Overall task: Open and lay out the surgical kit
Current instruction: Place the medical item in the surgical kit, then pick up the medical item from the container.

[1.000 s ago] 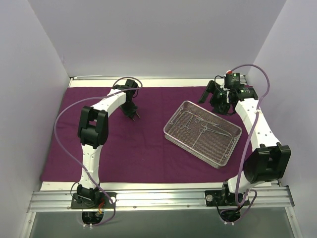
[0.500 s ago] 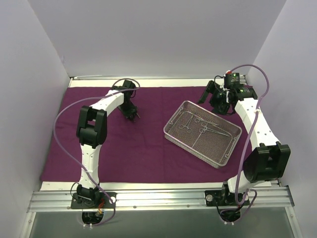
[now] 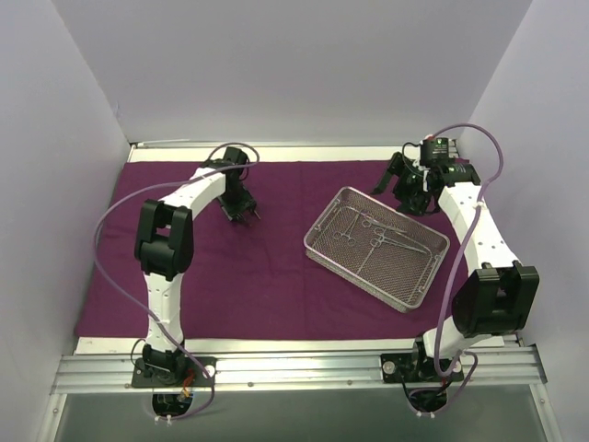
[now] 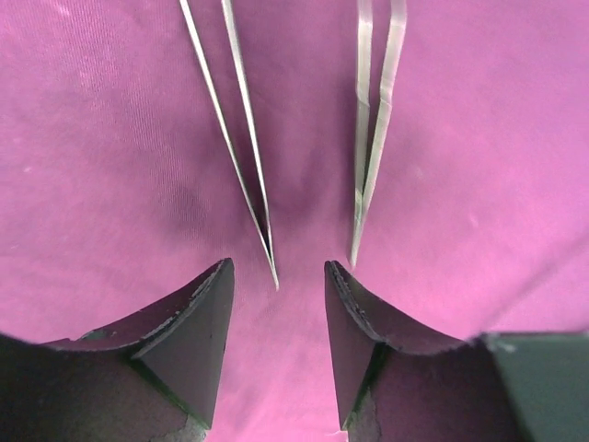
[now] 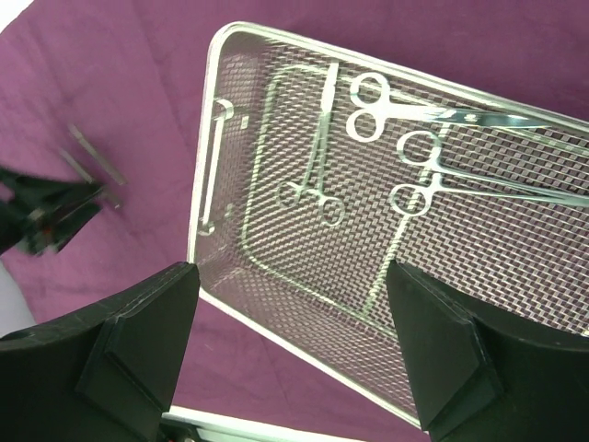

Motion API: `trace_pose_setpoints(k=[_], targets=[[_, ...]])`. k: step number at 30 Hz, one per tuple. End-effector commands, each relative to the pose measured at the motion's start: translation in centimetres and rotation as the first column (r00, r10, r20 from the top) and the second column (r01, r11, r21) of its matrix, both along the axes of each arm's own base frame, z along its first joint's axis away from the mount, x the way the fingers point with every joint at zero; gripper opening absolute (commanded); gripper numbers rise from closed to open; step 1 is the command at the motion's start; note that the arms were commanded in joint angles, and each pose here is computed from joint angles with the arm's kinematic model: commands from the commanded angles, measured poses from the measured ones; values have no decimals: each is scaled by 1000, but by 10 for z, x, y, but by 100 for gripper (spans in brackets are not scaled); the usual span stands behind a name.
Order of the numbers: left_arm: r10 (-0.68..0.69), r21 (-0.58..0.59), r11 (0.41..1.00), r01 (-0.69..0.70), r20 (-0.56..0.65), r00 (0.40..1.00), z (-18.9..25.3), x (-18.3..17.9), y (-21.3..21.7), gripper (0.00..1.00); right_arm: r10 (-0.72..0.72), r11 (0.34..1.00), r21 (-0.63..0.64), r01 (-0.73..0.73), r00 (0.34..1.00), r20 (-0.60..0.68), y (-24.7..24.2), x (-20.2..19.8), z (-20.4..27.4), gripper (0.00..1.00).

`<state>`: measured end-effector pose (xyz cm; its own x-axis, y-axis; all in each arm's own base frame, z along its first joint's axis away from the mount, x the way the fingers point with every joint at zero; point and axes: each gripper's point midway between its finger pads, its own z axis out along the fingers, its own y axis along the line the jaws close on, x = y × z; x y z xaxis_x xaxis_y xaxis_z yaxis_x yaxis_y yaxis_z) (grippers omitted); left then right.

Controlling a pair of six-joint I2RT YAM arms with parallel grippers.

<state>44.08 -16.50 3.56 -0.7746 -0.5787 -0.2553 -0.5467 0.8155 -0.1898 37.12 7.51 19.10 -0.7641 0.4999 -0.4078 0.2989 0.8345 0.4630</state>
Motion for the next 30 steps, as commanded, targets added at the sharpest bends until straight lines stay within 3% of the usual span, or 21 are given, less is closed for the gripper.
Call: trace_pose_setpoints(k=[1,7,12,16,21,24,30], targets=[[-121,-20,992,126,154,981,64,7,0,53,-78,997,-31,76,995,-61,-19,-4,-20,84],[-428,13,899,437,235,873,102,-14,-7,54,-181,982,-88,166,962,-203,-46,-31,-68,76],[-557,-7,809,587,311,771,115,-52,-12,56,-315,948,-148,282,903,-292,-68,-64,-96,67],[-609,-8,763,647,328,722,109,-76,-10,56,-305,947,-214,241,884,-353,-79,-86,-112,67],[-619,-14,760,650,292,729,93,-95,6,56,-329,937,-243,252,871,-365,-85,-90,-127,65],[-613,0,765,645,309,727,101,-95,13,56,-405,913,-205,353,848,-342,-80,-80,-128,64],[-607,2,761,648,352,712,121,-86,18,56,-611,787,-143,600,727,-315,-79,-58,-138,63]])
